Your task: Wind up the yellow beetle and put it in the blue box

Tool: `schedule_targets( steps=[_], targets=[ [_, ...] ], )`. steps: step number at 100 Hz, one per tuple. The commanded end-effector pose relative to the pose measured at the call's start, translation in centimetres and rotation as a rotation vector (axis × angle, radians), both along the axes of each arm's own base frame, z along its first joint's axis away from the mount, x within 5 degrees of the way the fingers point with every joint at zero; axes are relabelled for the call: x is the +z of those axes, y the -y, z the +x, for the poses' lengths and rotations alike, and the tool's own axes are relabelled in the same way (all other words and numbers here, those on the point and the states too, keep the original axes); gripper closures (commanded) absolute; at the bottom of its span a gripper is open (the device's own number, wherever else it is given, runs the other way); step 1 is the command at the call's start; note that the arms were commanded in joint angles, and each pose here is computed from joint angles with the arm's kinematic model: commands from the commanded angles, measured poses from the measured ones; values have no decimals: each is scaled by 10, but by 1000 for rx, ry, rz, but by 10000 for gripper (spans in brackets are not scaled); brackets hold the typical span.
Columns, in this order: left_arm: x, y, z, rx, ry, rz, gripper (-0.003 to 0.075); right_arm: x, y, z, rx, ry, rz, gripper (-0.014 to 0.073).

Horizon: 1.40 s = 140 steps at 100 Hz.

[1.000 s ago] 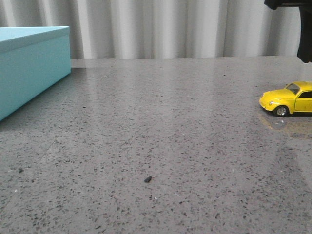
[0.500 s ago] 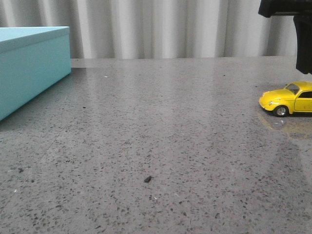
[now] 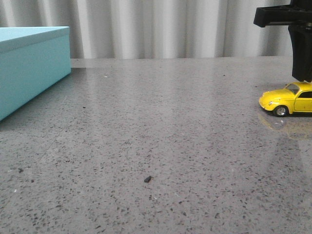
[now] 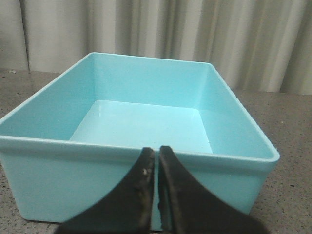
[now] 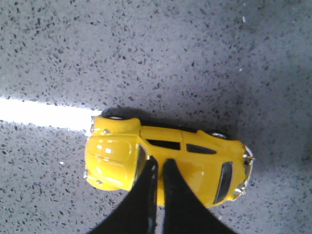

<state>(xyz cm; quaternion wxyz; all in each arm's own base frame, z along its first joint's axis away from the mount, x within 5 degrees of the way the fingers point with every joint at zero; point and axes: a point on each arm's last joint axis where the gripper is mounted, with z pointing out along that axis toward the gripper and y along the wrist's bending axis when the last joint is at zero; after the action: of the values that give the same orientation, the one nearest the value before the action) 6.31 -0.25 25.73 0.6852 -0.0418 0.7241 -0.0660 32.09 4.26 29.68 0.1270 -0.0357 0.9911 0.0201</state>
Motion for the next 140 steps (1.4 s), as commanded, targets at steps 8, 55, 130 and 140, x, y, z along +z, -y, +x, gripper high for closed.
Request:
schedule_targets(
  steps=[8,55,130,140],
  targets=[
    [19,0,1,2,99,-16,741,20,-1,-3,2,73,16,656],
    [19,0,1,2,99,-16,741,10,-2,0,3,15,8,656],
    [23,0,0,3,148,-18,741,3,26,3,-82,-33,-19,656],
    [23,0,0,3,148,-18,741,3,32,2,-88,-43,-58,656]
  ],
)
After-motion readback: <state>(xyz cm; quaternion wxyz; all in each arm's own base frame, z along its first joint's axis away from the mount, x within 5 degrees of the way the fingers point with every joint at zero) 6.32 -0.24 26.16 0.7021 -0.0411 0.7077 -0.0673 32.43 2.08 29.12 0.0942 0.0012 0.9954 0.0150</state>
